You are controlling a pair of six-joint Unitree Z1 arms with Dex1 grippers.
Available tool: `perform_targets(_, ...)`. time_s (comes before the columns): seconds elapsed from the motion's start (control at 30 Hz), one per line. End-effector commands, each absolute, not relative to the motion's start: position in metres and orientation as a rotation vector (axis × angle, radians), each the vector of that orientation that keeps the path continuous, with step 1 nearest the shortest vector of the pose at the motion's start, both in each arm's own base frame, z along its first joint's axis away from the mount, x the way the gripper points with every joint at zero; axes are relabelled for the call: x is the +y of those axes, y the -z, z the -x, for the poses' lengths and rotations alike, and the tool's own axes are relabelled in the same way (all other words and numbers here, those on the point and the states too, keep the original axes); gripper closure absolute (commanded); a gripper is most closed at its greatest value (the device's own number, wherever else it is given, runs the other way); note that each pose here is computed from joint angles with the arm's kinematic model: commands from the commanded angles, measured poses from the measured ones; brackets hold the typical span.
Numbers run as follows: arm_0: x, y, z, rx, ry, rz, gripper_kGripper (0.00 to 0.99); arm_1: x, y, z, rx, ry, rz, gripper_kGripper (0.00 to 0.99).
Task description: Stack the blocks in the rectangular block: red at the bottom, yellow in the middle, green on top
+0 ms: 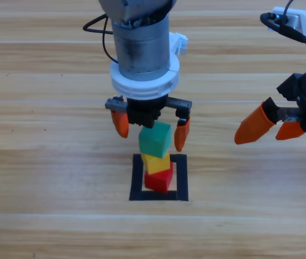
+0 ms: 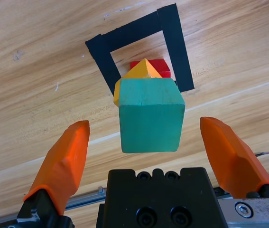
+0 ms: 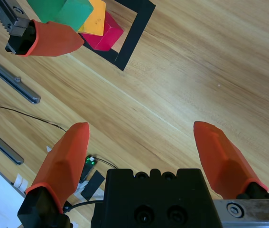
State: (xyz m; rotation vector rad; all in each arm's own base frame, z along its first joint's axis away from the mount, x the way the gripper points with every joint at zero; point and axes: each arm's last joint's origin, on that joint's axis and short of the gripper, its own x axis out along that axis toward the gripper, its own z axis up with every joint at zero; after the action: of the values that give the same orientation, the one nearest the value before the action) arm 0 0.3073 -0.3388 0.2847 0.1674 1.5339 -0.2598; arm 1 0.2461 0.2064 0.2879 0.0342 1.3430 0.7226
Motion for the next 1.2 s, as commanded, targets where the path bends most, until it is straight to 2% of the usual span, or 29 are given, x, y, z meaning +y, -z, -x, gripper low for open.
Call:
perform_targets(0.03, -0.335, -0.313, -0.293, 1.48, 0.324, -0.178, 0.0, 0.193, -0.301, -0.239, 1.296, -0.739, -0.067, 0.013)
perform_targets(0.23, -0.307, -0.372, -0.289, 1.341, 0.384, -0.112, 0.0, 0.193, -0.302, -0.238, 1.294, -0.738, -0.067, 0.013)
perform_targets(0.4, -0.269, -0.436, -0.288, 1.138, 0.434, -0.067, 0.0, 0.193, -0.302, -0.238, 1.293, -0.74, -0.068, 0.013)
perform_targets(0.63, -0.228, -0.459, -0.319, 0.975, 0.307, -0.155, 0.0, 0.192, -0.302, -0.238, 1.293, -0.74, -0.068, 0.013)
perform_targets(0.77, -0.205, -0.455, -0.335, 0.957, 0.193, -0.216, 0.0, 0.192, -0.302, -0.238, 1.291, -0.741, -0.068, 0.013)
perform_targets(0.87, -0.196, -0.442, -0.347, 0.984, 0.117, -0.265, 0.0, 0.192, -0.302, -0.237, 1.292, -0.742, -0.069, 0.013)
perform_targets(0.93, -0.19, -0.417, -0.364, 1.058, 0.095, -0.282, 0.0, 0.192, -0.302, -0.237, 1.292, -0.742, -0.069, 0.013)
perform_targets(1.03, -0.191, -0.378, -0.384, 1.181, 0.143, -0.305, 0.0, 0.192, -0.302, -0.237, 1.292, -0.742, -0.069, 0.013)
perform_targets(1.13, -0.195, -0.351, -0.387, 1.235, 0.179, -0.289, 0.0, 0.192, -0.303, -0.237, 1.29, -0.742, -0.069, 0.013)
perform_targets(1.2, -0.196, -0.335, -0.38, 1.236, 0.221, -0.263, 0.0, 0.192, -0.303, -0.237, 1.29, -0.742, -0.069, 0.013)
